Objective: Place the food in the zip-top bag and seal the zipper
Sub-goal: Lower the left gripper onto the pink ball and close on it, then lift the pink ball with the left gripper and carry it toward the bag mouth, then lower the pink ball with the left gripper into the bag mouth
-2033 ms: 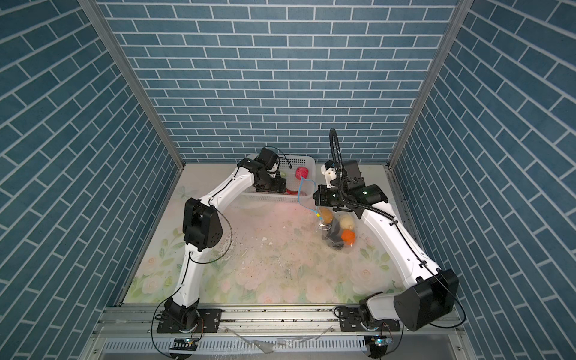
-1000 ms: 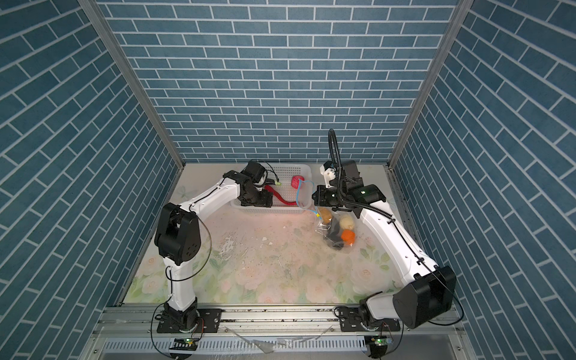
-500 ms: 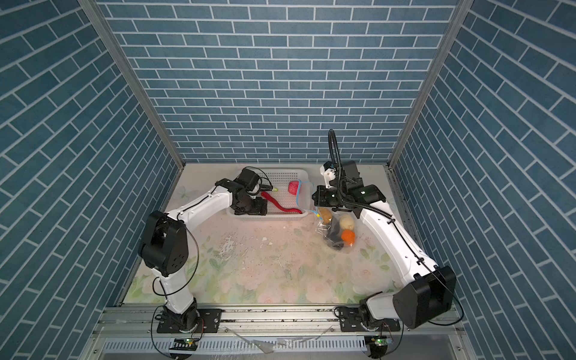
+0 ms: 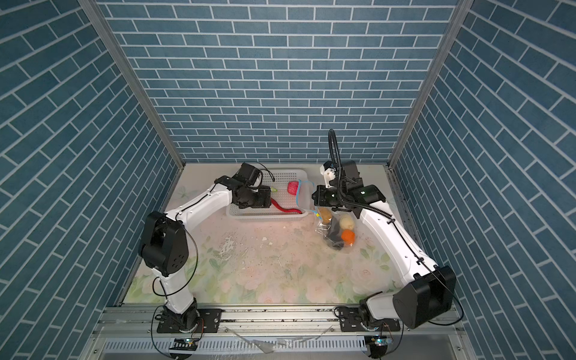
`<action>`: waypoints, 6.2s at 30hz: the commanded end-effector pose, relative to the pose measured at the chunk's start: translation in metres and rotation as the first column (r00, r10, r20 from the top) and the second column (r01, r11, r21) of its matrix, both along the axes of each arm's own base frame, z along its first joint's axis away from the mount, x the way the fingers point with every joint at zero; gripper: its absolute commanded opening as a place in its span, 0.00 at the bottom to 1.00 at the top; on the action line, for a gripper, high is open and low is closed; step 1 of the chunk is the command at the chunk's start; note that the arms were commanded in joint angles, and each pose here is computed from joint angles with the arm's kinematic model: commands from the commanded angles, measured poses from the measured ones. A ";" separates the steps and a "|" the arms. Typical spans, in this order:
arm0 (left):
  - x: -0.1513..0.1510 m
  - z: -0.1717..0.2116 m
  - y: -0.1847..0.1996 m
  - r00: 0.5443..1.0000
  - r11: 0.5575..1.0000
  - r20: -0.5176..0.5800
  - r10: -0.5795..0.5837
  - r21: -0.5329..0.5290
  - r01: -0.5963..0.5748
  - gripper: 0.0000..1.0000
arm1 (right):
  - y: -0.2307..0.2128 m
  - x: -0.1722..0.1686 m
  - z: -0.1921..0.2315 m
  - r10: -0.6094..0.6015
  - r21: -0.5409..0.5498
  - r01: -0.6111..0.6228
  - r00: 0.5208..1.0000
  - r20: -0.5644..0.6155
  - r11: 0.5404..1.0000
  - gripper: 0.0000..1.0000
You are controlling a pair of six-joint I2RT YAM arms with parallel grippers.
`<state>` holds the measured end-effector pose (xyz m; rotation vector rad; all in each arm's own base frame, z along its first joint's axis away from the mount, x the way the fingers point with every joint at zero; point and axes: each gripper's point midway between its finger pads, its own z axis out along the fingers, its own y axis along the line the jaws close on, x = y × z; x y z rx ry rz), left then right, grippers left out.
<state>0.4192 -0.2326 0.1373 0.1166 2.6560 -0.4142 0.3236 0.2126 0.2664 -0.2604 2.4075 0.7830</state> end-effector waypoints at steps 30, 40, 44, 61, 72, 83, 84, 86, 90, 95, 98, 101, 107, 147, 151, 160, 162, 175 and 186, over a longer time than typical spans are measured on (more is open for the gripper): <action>0.110 -0.050 -0.132 0.968 0.979 0.150 -0.204 0.042 0.200 0.90 | -0.014 -0.006 0.002 -0.034 -0.022 0.034 0.999 0.002 0.999 0.00; 0.122 -0.069 -0.130 0.971 0.984 0.163 -0.173 0.073 0.163 0.85 | -0.010 -0.005 -0.001 -0.024 -0.010 0.024 1.000 -0.009 1.000 0.00; 0.128 -0.072 -0.133 0.969 0.987 0.188 -0.159 0.065 0.149 0.85 | -0.009 -0.006 -0.004 -0.021 -0.007 0.021 1.000 -0.020 1.000 0.00; 0.143 -0.073 -0.135 0.959 0.992 0.256 -0.119 0.073 0.104 0.64 | -0.010 -0.009 -0.007 -0.026 -0.007 0.025 0.999 -0.037 1.000 0.00; 0.124 -0.045 -0.131 0.960 0.992 0.251 -0.121 0.068 0.108 0.46 | -0.010 -0.008 -0.007 -0.026 0.000 0.026 0.999 -0.032 1.000 0.00; 0.068 0.005 -0.102 0.961 0.997 0.266 -0.070 0.000 0.073 0.42 | -0.010 -0.008 -0.006 -0.028 0.008 0.029 0.999 -0.023 1.000 0.00; 0.063 0.011 -0.100 0.961 0.997 0.269 -0.066 -0.013 0.072 0.42 | -0.009 -0.008 -0.006 -0.029 0.011 0.029 0.999 -0.022 1.000 0.00; 0.053 0.018 -0.098 0.961 0.997 0.270 -0.061 -0.023 0.069 0.42 | -0.009 -0.009 -0.005 -0.027 0.018 0.027 0.999 -0.020 0.999 0.00; 0.031 0.032 -0.093 0.964 0.996 0.260 -0.051 -0.052 0.067 0.42 | -0.008 -0.012 -0.002 -0.028 0.033 0.029 0.999 -0.021 0.999 0.00; 0.004 0.051 -0.091 0.965 0.993 0.257 -0.050 -0.088 0.075 0.42 | -0.011 -0.014 -0.004 -0.037 0.031 0.038 0.999 -0.025 0.999 0.00; -0.013 0.067 -0.091 0.964 0.989 0.261 -0.054 -0.116 0.087 0.42 | -0.011 -0.016 -0.007 -0.038 0.033 0.039 0.999 -0.032 0.999 0.00; -0.027 0.078 -0.088 0.962 0.987 0.268 -0.057 -0.128 0.094 0.42 | -0.010 -0.017 -0.010 -0.043 0.038 0.044 0.998 -0.043 0.998 0.00; -0.049 0.111 -0.093 0.950 0.980 0.304 -0.077 -0.151 0.127 0.42 | -0.007 -0.017 -0.006 -0.037 0.066 0.040 0.998 -0.048 0.997 0.00; -0.071 0.110 -0.164 0.832 0.869 0.483 -0.273 -0.247 0.429 0.45 | -0.009 -0.019 0.014 -0.034 0.083 0.033 0.999 0.015 0.996 0.00; -0.071 0.106 -0.165 0.836 0.869 0.475 -0.275 -0.249 0.428 0.45 | -0.009 -0.019 0.014 -0.032 0.081 0.030 0.999 0.016 0.996 0.00; -0.072 0.103 -0.172 0.823 0.849 0.483 -0.300 -0.258 0.461 0.50 | -0.007 -0.018 0.016 -0.031 0.090 0.028 0.999 0.022 0.996 0.00; -0.072 0.100 -0.174 0.824 0.848 0.474 -0.310 -0.254 0.465 0.50 | -0.007 -0.018 0.017 -0.031 0.091 0.028 0.999 0.024 0.995 0.00; -0.077 0.088 -0.170 0.823 0.850 0.455 -0.341 -0.224 0.476 0.55 | -0.009 -0.016 0.020 -0.034 0.074 0.031 0.999 0.040 0.997 0.00; -0.078 0.087 -0.168 0.823 0.854 0.451 -0.346 -0.212 0.475 0.60 | -0.012 -0.013 0.017 -0.040 0.055 0.038 0.998 0.044 0.998 0.00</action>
